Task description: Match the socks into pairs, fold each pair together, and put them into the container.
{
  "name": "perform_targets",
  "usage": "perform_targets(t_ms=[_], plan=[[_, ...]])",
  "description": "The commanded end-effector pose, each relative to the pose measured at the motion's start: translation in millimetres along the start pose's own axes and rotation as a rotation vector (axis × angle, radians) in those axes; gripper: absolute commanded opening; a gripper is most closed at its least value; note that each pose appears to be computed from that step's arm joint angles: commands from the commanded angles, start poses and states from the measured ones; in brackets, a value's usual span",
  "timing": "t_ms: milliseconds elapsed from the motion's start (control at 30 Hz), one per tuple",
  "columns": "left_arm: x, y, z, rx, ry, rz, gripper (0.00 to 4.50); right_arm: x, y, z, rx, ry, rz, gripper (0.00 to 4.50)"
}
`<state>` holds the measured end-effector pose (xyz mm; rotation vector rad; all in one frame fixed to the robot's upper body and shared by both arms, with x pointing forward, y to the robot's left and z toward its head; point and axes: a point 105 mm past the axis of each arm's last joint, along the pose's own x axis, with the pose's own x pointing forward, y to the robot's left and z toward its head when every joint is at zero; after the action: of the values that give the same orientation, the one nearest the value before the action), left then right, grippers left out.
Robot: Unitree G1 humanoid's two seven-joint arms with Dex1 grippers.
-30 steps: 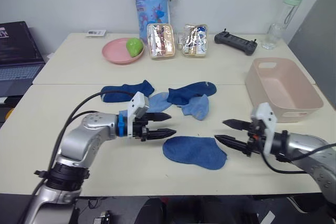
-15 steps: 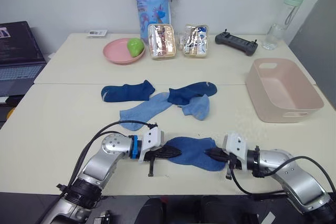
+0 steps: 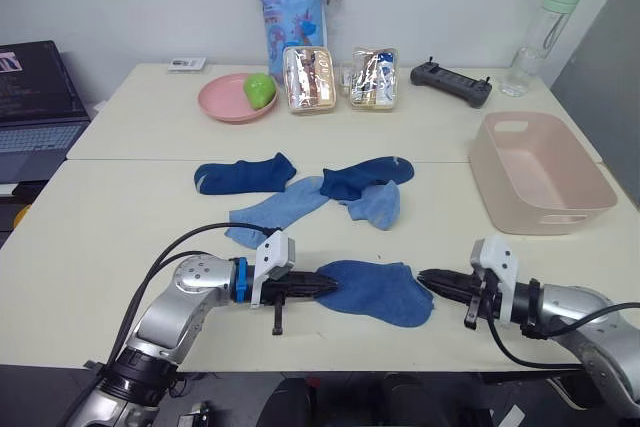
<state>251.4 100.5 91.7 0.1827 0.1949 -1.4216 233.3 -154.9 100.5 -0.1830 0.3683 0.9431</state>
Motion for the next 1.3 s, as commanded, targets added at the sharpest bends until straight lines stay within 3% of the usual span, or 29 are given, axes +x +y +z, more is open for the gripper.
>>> perform_targets(t_ms=[33, 267, 400, 500, 800, 867, 1100, 1300], plan=[[-5, -3, 17, 0.028, -0.042, 0.002, 0.00, -5, 2, -5, 0.044, 0.047, -0.020, 1.97], [-1, -3, 17, 0.044, -0.035, -0.009, 0.00, 13, 15, -19, 0.157, 0.085, 0.013, 4.20], [-2, -1, 17, 0.049, -0.033, -0.003, 0.00, 18, 19, -22, 0.117, 0.103, 0.025, 4.20], [-1, -1, 16, 0.052, -0.031, -0.007, 0.00, 22, 19, -23, 0.119, 0.102, 0.031, 3.61], [26, -8, 29, 0.116, -0.077, -0.081, 0.00, 13, 3, -21, 0.206, 0.079, 0.041, 0.53], [33, -6, 29, 0.124, -0.075, -0.094, 0.00, 11, -2, -16, 0.204, 0.075, 0.047, 0.02], [69, -1, 9, 0.145, 0.012, -0.150, 0.00, 7, -8, -6, 0.191, 0.084, 0.128, 0.02], [80, 16, 4, 0.172, 0.036, -0.096, 0.00, 4, -6, -7, 0.188, 0.092, 0.140, 0.02]])
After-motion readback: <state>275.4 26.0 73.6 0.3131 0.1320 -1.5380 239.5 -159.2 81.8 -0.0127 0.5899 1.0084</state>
